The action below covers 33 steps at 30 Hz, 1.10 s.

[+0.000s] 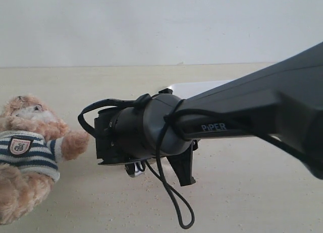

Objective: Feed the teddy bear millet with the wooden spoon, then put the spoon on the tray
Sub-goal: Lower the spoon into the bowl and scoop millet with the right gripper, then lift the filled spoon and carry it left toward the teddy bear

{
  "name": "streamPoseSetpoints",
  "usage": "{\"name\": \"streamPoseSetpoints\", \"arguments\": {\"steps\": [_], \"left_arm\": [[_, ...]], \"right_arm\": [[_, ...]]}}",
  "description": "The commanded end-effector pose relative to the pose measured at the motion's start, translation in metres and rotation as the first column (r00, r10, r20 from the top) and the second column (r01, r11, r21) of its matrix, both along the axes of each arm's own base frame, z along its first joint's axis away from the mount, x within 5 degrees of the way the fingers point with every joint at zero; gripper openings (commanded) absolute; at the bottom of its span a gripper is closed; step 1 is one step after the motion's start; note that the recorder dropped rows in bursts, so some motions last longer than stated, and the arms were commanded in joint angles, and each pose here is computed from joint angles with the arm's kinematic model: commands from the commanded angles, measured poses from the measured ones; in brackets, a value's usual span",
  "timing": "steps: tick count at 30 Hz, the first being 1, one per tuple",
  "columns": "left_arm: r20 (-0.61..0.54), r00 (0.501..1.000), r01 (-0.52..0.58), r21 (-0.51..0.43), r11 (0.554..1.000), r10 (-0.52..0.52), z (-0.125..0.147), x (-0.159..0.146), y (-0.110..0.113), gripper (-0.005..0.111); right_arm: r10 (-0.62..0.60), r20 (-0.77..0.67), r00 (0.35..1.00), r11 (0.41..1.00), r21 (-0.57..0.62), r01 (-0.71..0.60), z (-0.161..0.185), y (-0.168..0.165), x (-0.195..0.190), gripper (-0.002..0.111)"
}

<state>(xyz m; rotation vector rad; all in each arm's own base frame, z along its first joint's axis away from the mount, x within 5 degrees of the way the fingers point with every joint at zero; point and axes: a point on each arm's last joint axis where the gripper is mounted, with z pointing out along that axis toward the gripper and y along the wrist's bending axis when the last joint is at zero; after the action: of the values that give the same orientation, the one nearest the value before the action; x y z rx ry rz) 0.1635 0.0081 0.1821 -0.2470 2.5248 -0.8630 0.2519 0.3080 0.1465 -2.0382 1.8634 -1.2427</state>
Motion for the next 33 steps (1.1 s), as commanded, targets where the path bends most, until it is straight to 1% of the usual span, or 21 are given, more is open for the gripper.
{"name": "streamPoseSetpoints", "arguments": {"steps": [1, 6, 13, 19, 33], "left_arm": [[0.012, 1.0, -0.011, -0.017, 1.0, 0.011, 0.002, 0.0, -0.001, 0.008], [0.012, 1.0, -0.011, -0.017, 1.0, 0.011, 0.002, 0.0, -0.001, 0.008], [0.012, 1.0, -0.011, -0.017, 1.0, 0.011, 0.002, 0.0, -0.001, 0.008], [0.012, 1.0, -0.011, -0.017, 1.0, 0.011, 0.002, 0.0, -0.001, 0.008], [0.012, 1.0, -0.011, -0.017, 1.0, 0.011, 0.002, 0.0, -0.001, 0.008]], "right_arm": [[-0.002, -0.018, 1.0, 1.0, 0.003, 0.002, 0.001, 0.0, -0.001, 0.0], [0.004, -0.017, 1.0, 1.0, 0.007, -0.004, 0.006, -0.001, -0.001, 0.0], [0.002, -0.004, 1.0, 0.999, 0.047, -0.002, 0.022, -0.002, -0.002, 0.0], [0.0, -0.037, 0.999, 0.999, 0.05, 0.002, 0.021, -0.002, -0.005, 0.0], [0.001, -0.04, 0.999, 0.999, 0.049, 0.001, 0.021, -0.002, -0.005, 0.0]]}}
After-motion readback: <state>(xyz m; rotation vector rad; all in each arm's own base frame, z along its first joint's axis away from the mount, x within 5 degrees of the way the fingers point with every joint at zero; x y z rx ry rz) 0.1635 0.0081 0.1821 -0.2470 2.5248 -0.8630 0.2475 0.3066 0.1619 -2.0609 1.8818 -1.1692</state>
